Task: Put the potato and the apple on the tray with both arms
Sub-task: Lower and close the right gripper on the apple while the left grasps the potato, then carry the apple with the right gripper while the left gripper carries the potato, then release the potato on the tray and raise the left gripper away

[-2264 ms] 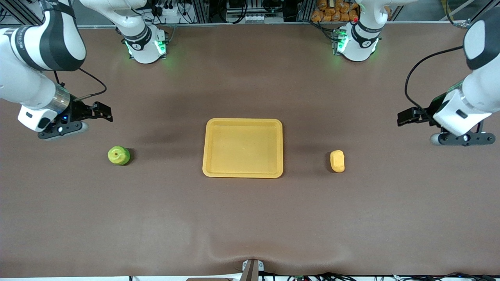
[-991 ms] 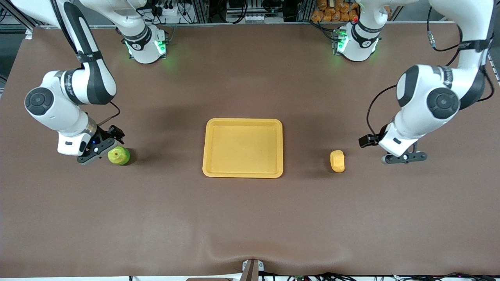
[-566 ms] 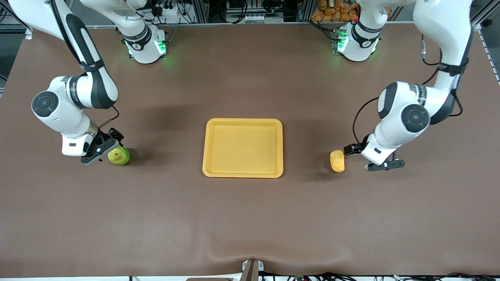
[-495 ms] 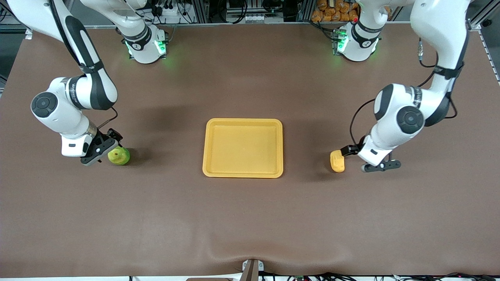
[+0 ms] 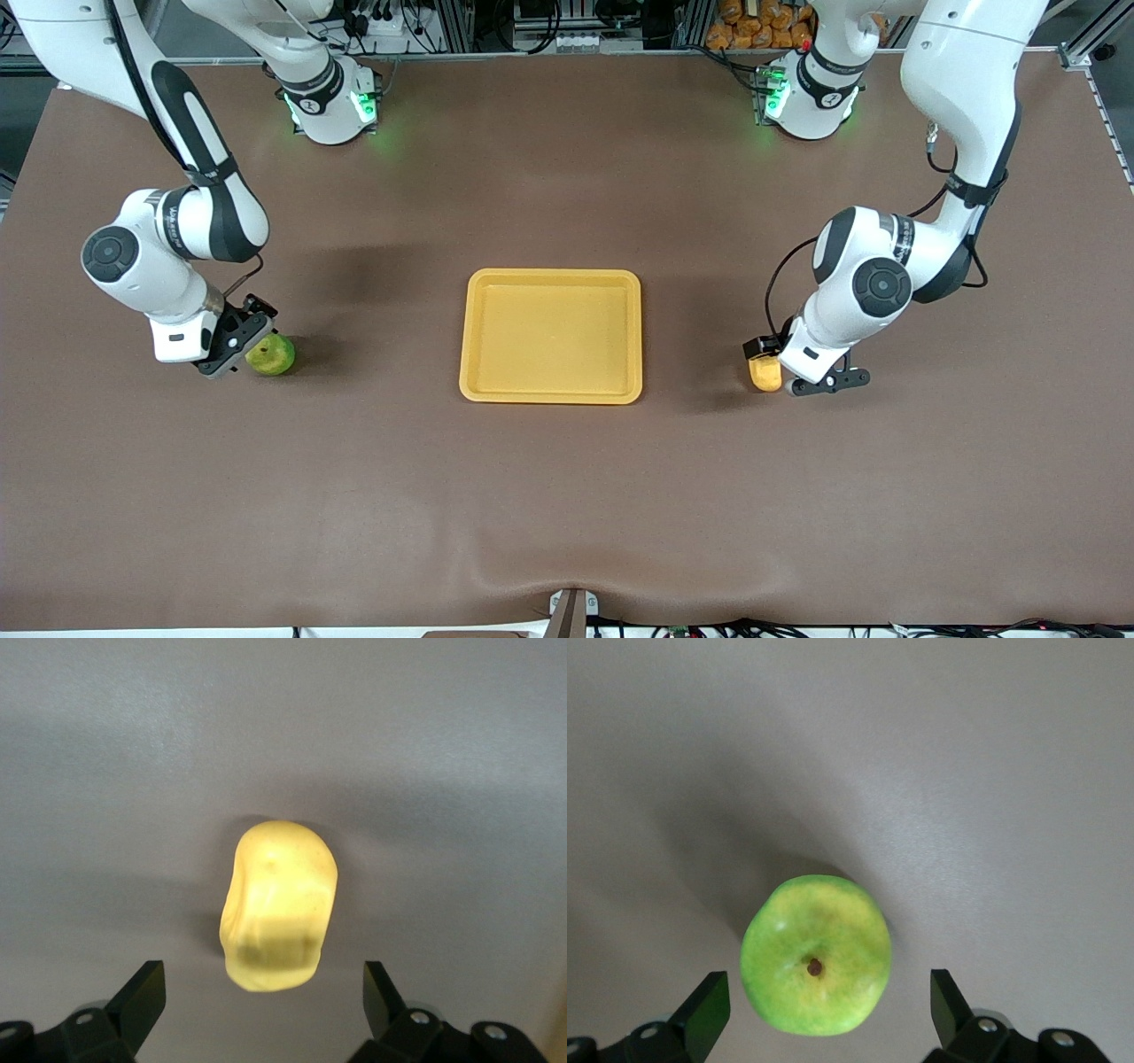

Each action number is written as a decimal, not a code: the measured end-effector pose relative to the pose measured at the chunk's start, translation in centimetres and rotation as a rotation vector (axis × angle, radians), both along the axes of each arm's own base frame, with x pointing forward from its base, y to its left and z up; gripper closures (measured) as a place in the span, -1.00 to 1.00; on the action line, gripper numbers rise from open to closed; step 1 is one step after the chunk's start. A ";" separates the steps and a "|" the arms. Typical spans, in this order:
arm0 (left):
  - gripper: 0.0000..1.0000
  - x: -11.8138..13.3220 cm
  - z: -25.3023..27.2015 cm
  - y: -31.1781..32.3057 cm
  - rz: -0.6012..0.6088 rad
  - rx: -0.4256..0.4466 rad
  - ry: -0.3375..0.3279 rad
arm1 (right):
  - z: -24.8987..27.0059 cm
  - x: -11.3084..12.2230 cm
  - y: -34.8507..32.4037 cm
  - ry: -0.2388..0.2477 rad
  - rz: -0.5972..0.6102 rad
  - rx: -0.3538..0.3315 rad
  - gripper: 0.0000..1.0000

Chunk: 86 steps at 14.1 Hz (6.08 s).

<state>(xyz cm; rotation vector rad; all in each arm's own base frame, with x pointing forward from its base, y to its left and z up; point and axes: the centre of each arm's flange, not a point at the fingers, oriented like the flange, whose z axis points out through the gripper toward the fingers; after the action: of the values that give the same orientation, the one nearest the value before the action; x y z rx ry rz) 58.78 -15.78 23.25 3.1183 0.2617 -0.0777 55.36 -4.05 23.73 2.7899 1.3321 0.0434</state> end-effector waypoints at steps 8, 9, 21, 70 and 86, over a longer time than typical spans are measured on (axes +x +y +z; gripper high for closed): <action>-0.48 1.0 -2.2 0.2 0.021 -0.004 0.015 | -1.3 0.0 -0.3 -0.001 0.046 -0.002 -1.00; -0.48 1.0 -2.3 0.2 0.021 -0.004 0.016 | -1.5 0.0 -0.5 -0.002 0.063 -0.003 -0.81; 0.06 2.5 -1.8 -0.1 -0.010 0.017 -0.020 | 0.0 0.5 -0.8 0.049 -0.001 0.064 -0.53; -1.00 0.3 7.9 -22.1 -0.184 0.018 -0.107 | -1.1 -1.3 38.5 0.344 -1.713 0.214 -0.53; -1.00 3.3 30.6 0.8 -0.082 0.104 -0.048 | 0.4 -2.3 41.9 0.148 -1.627 0.152 -1.00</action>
<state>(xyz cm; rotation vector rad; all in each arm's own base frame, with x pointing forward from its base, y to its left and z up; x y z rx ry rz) 62.09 -14.99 53.89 3.2292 0.1420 0.0102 53.05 37.89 24.11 3.0444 -1.1771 -0.1269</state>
